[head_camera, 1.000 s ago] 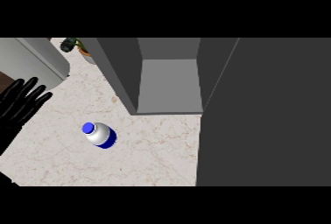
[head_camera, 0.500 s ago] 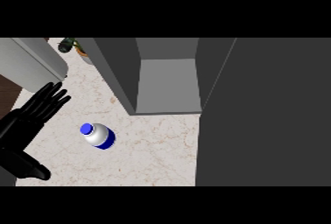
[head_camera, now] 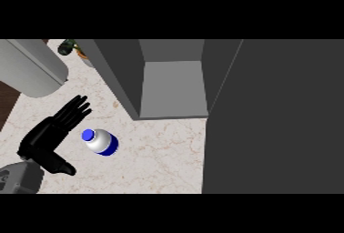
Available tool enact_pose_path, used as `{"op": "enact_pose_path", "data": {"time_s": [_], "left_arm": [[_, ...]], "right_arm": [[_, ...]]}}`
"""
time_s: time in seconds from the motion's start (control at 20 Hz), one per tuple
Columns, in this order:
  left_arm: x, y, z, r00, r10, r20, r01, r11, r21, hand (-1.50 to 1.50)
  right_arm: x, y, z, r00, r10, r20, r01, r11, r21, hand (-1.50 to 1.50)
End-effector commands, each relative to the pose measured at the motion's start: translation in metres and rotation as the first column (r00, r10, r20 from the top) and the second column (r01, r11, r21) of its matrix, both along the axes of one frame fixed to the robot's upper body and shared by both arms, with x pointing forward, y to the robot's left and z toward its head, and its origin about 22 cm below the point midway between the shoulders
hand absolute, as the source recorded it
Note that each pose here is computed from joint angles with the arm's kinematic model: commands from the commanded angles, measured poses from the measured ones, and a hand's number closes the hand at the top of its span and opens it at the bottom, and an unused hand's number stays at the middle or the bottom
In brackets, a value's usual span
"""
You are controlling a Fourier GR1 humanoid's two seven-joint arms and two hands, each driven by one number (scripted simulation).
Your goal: Pick up the bottled water, place it into the cabinet and close the cabinet
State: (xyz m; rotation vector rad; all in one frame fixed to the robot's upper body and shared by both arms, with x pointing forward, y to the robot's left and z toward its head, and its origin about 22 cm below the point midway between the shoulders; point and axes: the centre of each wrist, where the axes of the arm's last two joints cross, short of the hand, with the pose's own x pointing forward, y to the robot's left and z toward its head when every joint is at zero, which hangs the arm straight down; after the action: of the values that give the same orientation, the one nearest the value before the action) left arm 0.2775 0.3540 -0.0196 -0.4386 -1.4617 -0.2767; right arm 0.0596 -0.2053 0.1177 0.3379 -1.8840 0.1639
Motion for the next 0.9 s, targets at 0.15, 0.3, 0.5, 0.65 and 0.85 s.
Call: {"op": "enact_pose_path", "data": {"time_s": [0.15, 0.3, 0.5, 0.65, 0.85], "left_arm": [[-0.003, 0.004, -0.048, 0.999, 0.010, -0.037, -0.009, 1.000, 0.008, -1.50], [0.014, -0.020, -0.060, 0.999, -0.027, -0.046, 0.027, 0.999, -0.019, -1.50], [-0.008, -0.020, -0.089, 0.997, -0.055, -0.054, 0.053, 0.998, -0.041, -1.50], [0.001, -0.034, -0.093, 0.995, -0.090, -0.040, 0.087, 0.995, -0.051, -1.50], [-0.003, -0.024, -0.099, 0.994, -0.094, -0.055, 0.088, 0.991, -0.102, -1.50]], "right_arm": [[-0.021, -0.007, 0.037, 0.998, -0.025, 0.058, 0.026, 0.999, -0.033, -1.50], [-0.020, -0.003, 0.028, 0.998, -0.022, 0.065, 0.023, 0.999, -0.022, -1.50], [-0.024, -0.007, 0.026, 0.999, -0.008, 0.054, 0.009, 1.000, -0.029, -1.50], [-0.023, -0.003, 0.027, 0.998, -0.007, 0.068, 0.009, 1.000, -0.024, -1.50], [-0.022, -0.001, 0.022, 0.998, 0.003, 0.070, 0.000, 0.999, -0.037, -1.50]]}}
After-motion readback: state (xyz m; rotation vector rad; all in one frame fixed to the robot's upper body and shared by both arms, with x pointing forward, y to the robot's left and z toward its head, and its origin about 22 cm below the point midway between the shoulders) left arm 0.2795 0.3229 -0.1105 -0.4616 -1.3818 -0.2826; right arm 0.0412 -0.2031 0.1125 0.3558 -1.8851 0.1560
